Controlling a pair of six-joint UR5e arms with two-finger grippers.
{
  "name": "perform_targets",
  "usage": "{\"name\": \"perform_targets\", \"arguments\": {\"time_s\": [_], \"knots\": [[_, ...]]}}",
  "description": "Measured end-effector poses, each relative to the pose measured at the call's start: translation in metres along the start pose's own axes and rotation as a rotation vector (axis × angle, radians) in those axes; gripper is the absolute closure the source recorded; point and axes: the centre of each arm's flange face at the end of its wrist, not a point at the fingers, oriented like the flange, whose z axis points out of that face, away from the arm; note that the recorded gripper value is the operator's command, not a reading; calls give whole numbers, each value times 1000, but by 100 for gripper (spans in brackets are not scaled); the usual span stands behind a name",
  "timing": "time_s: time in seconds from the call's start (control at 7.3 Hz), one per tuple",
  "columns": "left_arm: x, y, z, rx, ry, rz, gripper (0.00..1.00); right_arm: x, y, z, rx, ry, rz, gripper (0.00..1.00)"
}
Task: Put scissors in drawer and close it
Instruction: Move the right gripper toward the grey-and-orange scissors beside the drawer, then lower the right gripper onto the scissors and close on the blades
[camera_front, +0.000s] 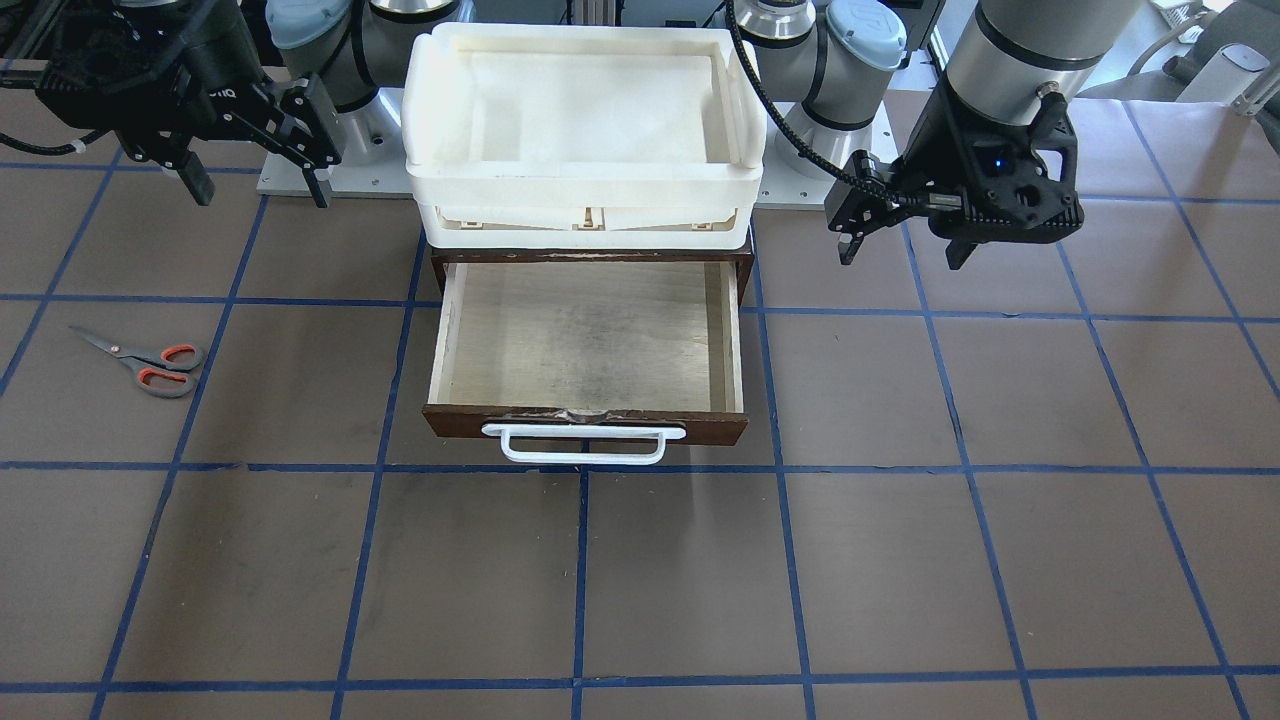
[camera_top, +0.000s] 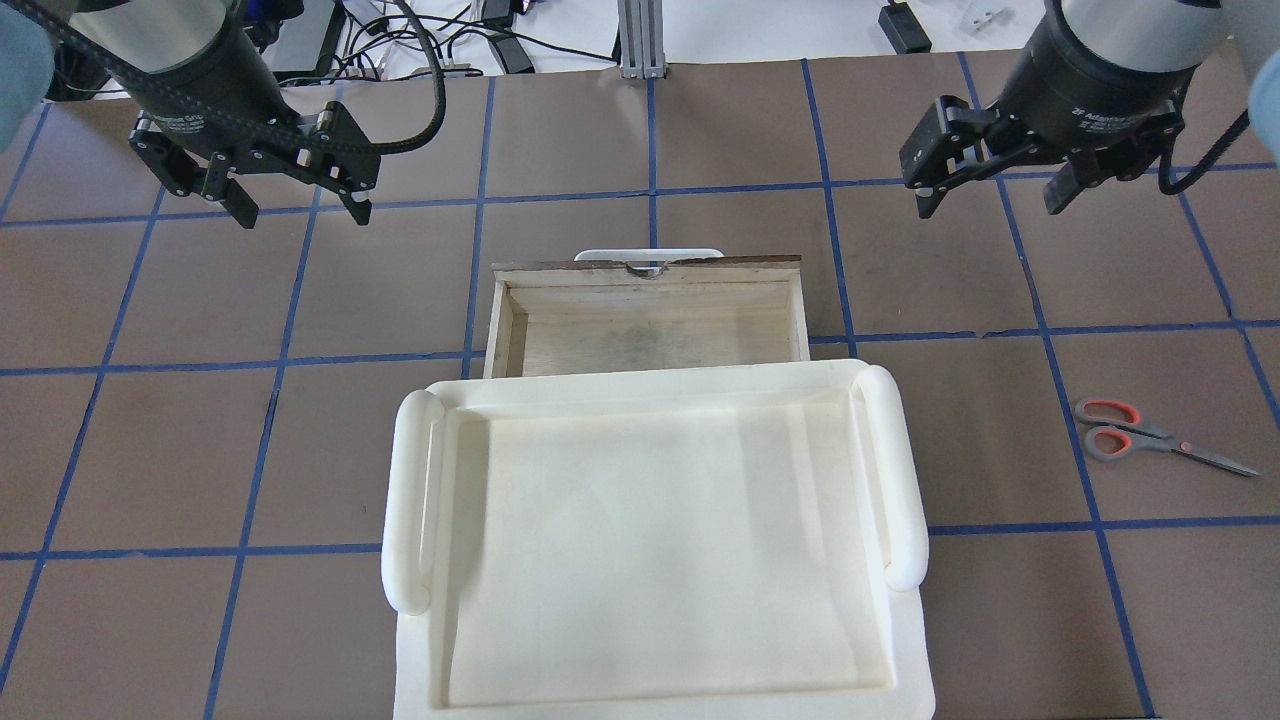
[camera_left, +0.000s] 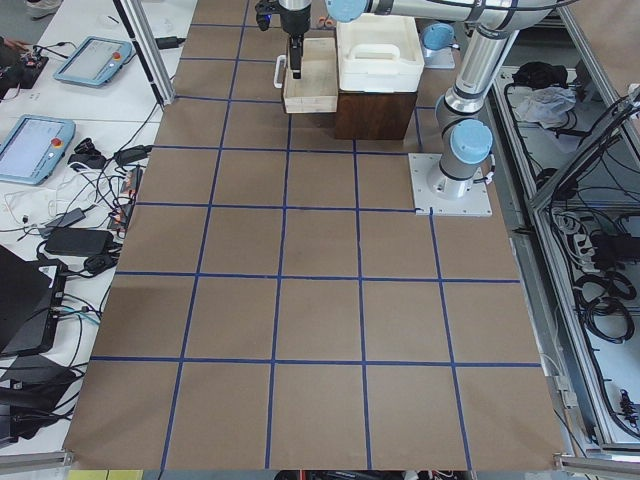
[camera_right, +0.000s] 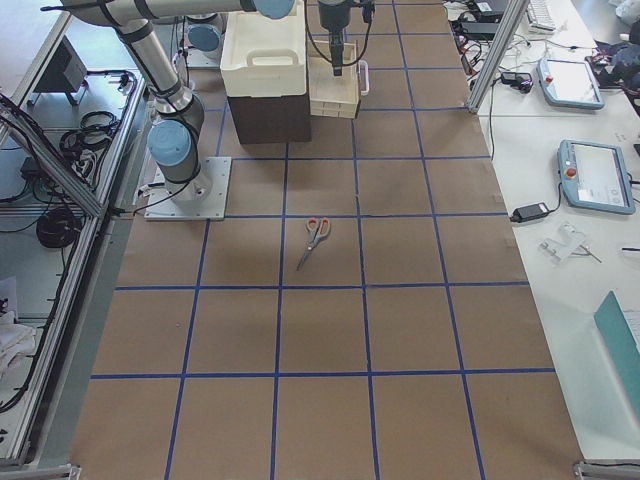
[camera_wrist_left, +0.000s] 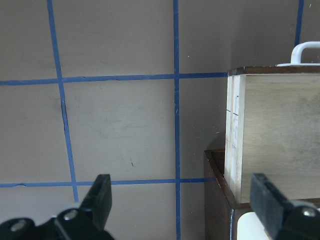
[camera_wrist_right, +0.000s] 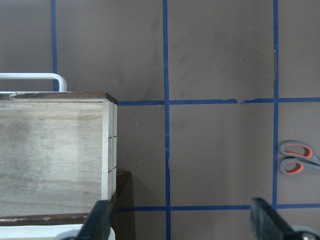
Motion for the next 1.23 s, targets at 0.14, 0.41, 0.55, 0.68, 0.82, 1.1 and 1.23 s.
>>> {"name": "perform_targets", "arguments": {"time_s": [0.14,0.41,0.55,0.68,0.82,1.1,1.23], "knots": [[0,0,0,-1,0,0,0,1,3,1,-33,-2,-8,1],[1,0,0,-2,1,0,0,24,1,6,-66,-1,-96,1],[1,0,1,-2,2,0,0,57,-3,18,-90,-8,-164,0],[1,0,1,-3,3,0,0,95,-3,34,-125,-9,-259,1],[1,-1,2,-4,5,0,0,133,1,53,-170,-8,-352,1],[1,-4,7,-11,8,0,0,203,18,112,-211,-27,-498,1],[2,-6,8,-14,9,1,0,232,29,150,-196,-30,-600,1]]}}
